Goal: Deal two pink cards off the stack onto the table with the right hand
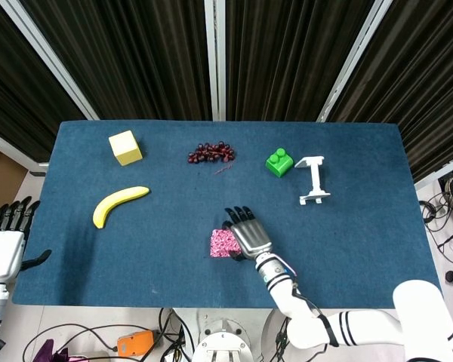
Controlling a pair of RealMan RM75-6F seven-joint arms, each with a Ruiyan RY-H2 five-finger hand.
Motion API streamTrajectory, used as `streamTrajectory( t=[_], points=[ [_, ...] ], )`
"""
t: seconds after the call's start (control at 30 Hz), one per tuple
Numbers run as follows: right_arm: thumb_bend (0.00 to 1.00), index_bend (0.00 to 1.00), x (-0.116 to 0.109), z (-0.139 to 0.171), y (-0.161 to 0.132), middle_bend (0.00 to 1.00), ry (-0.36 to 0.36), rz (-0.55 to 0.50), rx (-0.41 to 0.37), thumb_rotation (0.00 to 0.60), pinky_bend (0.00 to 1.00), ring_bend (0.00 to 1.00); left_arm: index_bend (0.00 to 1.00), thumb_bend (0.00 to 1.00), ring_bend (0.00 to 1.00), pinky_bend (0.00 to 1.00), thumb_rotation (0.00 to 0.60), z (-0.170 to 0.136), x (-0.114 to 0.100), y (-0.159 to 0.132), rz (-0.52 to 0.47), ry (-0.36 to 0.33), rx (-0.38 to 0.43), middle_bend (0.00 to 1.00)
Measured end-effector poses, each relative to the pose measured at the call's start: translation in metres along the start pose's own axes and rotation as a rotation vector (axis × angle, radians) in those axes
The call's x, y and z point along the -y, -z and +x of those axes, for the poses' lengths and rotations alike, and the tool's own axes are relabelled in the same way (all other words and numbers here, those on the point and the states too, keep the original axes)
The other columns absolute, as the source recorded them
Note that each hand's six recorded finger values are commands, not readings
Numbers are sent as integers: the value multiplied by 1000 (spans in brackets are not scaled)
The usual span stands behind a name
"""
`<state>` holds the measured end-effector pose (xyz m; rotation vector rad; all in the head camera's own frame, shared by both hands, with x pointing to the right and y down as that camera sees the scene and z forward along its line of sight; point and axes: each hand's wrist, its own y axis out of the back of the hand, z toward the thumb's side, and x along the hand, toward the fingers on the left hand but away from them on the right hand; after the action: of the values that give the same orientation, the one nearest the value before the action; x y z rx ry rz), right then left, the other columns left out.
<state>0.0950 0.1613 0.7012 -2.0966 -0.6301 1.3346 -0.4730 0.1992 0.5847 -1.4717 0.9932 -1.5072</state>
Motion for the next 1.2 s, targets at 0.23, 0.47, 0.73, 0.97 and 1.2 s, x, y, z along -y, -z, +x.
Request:
streamTrajectory(
  t=[0.23,0.47,0.73,0.97,1.2],
  points=[
    [491,457,-20,-8,34,126,30,12,62,600,55,30,6,89,0,0,600,1,0,-4,2,2,7,0],
    [491,432,-20,-29,58,126,6,49,101,600,32,31,7,89,0,0,600,-1,-2,-4,8,5,-1,0],
    [490,377,-14,-43,69,125,-20,58,116,600,10,20,6,89,0,0,600,1,-3,-5,13,9,-2,0],
    [491,249,-14,-41,71,125,-34,63,114,600,0,0,7,89,0,0,600,2,-5,-5,16,5,0,0],
    [491,233,-14,-34,67,125,-45,72,92,600,0,0,7,89,0,0,600,3,-5,-6,16,1,2,0]
  ],
)
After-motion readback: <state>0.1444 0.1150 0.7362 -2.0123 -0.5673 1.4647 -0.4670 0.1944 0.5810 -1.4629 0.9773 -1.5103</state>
